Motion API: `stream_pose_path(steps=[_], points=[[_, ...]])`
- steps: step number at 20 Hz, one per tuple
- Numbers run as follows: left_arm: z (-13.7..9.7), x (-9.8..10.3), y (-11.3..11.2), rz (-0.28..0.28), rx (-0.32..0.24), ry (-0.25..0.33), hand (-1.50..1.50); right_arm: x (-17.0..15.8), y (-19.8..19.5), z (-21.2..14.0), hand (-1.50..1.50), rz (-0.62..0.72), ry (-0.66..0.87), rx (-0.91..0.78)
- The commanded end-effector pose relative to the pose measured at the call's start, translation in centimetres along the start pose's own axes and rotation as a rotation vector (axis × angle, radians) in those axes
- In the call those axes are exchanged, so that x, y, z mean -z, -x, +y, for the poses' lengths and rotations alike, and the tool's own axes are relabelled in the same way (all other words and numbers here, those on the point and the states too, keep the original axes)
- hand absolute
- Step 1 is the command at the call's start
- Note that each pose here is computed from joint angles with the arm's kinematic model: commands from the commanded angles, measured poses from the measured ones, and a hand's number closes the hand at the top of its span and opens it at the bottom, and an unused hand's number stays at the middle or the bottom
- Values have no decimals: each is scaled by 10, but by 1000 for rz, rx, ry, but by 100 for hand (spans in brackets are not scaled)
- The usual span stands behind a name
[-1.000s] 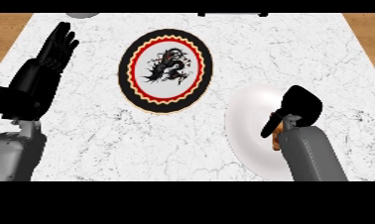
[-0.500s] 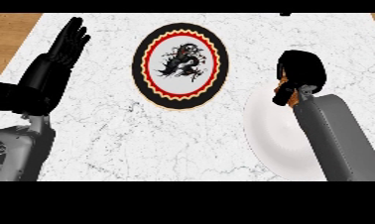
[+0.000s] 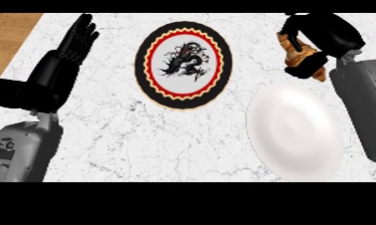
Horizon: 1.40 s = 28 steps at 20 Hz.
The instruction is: Pick the croissant from the plate and place it in the plate
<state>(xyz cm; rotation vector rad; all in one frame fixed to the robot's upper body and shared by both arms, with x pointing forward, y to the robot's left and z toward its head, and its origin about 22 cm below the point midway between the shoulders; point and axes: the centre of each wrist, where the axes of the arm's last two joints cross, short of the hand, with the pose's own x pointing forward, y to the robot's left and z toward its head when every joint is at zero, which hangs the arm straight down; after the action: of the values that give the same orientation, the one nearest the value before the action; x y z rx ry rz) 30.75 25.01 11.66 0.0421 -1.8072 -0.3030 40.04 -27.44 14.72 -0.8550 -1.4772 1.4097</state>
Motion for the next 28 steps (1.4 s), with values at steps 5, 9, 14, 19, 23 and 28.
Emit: stream_pose_path(steps=[5,9,14,19,23,28], points=[[2,-1,3,33,11,-1,0,18,21,-38,150,-468,124,317],[3,6,3,43,9,-16,0,30,28,-55,150,-598,92,440],[17,2,15,54,5,-52,0,69,-16,-54,150,-680,4,461],[8,-10,17,53,12,-57,0,96,-60,-44,150,-727,-32,481],[17,-14,27,70,17,-51,0,112,-97,-35,150,-750,-79,518],[28,-2,20,44,15,-71,0,129,-171,2,150,-728,-146,513]])
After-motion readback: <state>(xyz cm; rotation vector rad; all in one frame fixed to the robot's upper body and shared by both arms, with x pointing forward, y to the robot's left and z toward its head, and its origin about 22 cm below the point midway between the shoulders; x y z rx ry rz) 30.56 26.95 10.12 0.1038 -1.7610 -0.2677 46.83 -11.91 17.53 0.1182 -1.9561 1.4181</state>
